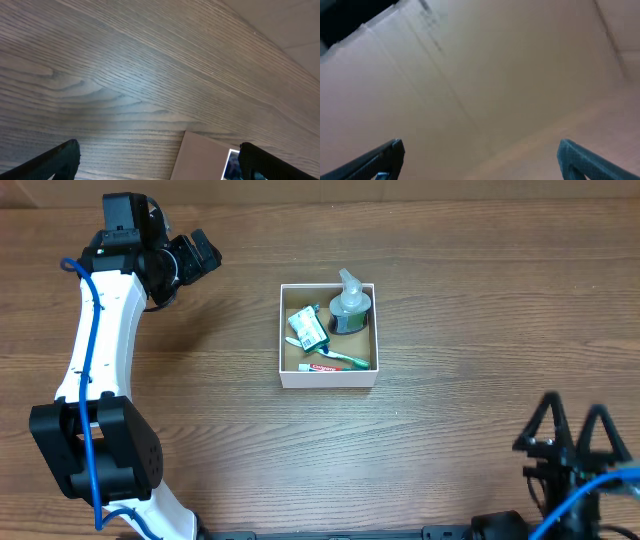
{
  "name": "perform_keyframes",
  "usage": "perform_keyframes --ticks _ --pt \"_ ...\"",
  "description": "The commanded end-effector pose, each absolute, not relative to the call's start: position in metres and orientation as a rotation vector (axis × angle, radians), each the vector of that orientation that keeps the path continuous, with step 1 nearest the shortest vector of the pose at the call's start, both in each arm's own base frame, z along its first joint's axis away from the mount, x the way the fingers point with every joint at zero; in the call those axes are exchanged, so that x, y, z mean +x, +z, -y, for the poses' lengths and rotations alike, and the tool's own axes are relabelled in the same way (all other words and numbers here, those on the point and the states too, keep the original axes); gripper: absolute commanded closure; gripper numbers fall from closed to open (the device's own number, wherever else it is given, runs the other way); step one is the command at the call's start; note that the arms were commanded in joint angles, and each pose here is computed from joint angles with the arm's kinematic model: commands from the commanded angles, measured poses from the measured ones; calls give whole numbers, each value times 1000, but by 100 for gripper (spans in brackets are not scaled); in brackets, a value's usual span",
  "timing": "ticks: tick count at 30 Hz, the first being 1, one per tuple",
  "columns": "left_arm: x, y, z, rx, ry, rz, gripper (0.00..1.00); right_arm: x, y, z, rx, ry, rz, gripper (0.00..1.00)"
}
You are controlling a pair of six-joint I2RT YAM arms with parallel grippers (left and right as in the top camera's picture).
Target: Pack container
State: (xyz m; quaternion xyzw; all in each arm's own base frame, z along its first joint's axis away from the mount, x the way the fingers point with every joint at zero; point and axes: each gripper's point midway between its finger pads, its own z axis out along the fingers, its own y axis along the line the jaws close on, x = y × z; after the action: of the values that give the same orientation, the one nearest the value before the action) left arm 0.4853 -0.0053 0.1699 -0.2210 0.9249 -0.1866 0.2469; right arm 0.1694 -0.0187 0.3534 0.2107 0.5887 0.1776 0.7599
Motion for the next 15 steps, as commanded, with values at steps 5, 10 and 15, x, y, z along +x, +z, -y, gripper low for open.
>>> perform_keyframes --ticks 5,10,15 --pt "488 178 4 -573 -498 -2504 0 211 306 -13 324 489 -1271 0" --pt "488 178 4 -573 -498 -2505 0 225 272 -35 145 450 -1322 0" --pt "488 178 4 -573 -498 -2505 0 232 245 -40 61 376 -1381 0"
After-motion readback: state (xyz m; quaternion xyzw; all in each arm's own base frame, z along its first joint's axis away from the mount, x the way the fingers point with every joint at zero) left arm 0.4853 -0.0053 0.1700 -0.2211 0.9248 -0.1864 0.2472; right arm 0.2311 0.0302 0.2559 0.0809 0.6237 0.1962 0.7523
